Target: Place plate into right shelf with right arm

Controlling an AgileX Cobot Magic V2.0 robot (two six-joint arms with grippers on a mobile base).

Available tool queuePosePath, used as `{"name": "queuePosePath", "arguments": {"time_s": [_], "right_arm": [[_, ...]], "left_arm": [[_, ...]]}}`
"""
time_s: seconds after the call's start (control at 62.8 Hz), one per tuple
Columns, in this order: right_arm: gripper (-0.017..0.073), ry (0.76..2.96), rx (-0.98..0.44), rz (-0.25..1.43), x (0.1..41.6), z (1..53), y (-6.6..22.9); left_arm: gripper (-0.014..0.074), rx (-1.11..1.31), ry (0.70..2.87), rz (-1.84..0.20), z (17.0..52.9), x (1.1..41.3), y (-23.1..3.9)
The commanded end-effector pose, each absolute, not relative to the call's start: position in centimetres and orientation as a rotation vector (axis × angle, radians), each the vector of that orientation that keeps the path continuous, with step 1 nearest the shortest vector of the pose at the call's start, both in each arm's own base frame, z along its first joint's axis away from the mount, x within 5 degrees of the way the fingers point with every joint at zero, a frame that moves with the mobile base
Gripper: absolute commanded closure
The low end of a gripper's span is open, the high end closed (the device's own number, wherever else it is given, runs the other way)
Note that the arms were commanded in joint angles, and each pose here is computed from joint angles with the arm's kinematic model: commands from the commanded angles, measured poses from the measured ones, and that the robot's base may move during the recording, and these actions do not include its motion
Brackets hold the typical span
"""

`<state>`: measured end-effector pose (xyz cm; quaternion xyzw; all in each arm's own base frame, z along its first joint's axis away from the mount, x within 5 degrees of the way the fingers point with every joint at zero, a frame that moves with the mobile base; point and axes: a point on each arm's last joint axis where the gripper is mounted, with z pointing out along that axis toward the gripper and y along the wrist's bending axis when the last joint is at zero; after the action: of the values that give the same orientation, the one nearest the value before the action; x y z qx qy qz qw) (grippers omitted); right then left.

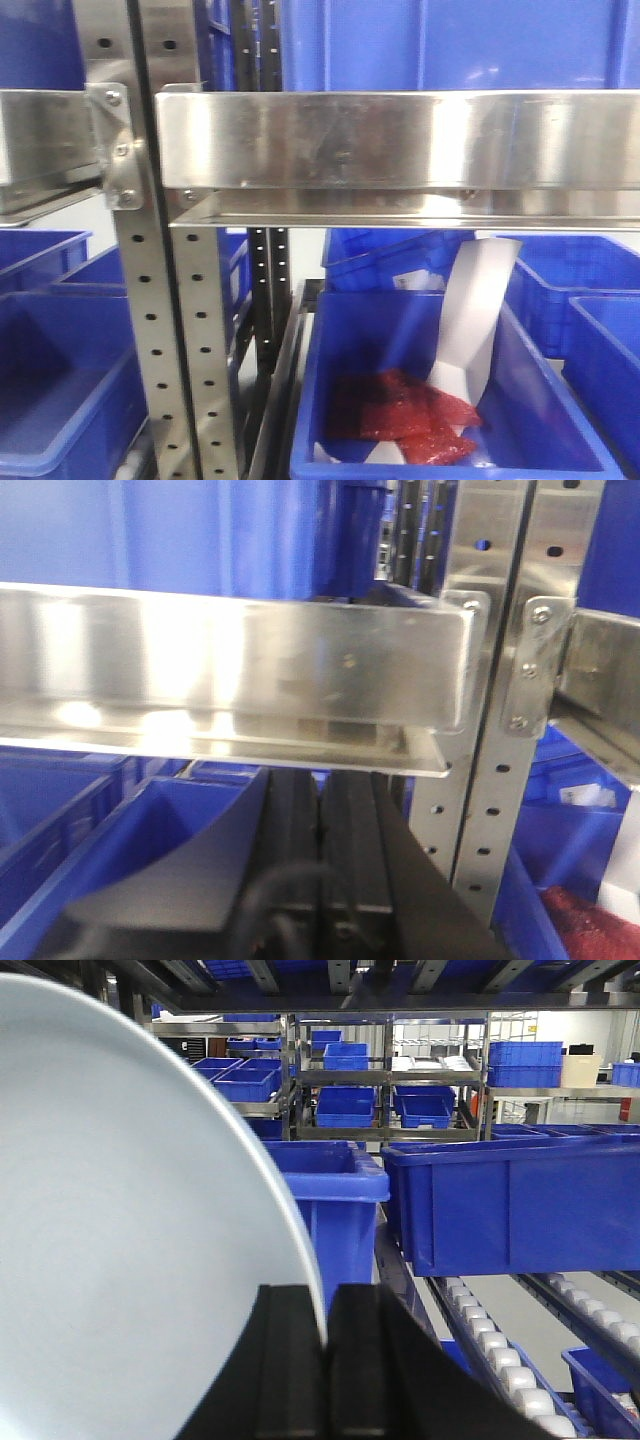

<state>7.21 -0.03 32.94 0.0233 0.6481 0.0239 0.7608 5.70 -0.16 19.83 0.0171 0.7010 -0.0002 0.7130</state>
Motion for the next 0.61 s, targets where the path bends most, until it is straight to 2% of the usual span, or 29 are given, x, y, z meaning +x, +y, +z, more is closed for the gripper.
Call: {"name": "queuePosePath", "arguments": {"time_s": [0.0, 0.589], "right_arm": [[0.0506, 1.291, 0.050, 0.038, 6.91, 34.74, -0.12], [0.0506, 1.286, 0.050, 0.038, 6.89, 34.79, -0.12]], "left_arm": [[0.0722, 0.016, 1.465, -0.005, 20.35, 5.62, -0.06], [0.0722, 0.016, 1.465, -0.005, 20.35, 5.62, -0.06]]}}
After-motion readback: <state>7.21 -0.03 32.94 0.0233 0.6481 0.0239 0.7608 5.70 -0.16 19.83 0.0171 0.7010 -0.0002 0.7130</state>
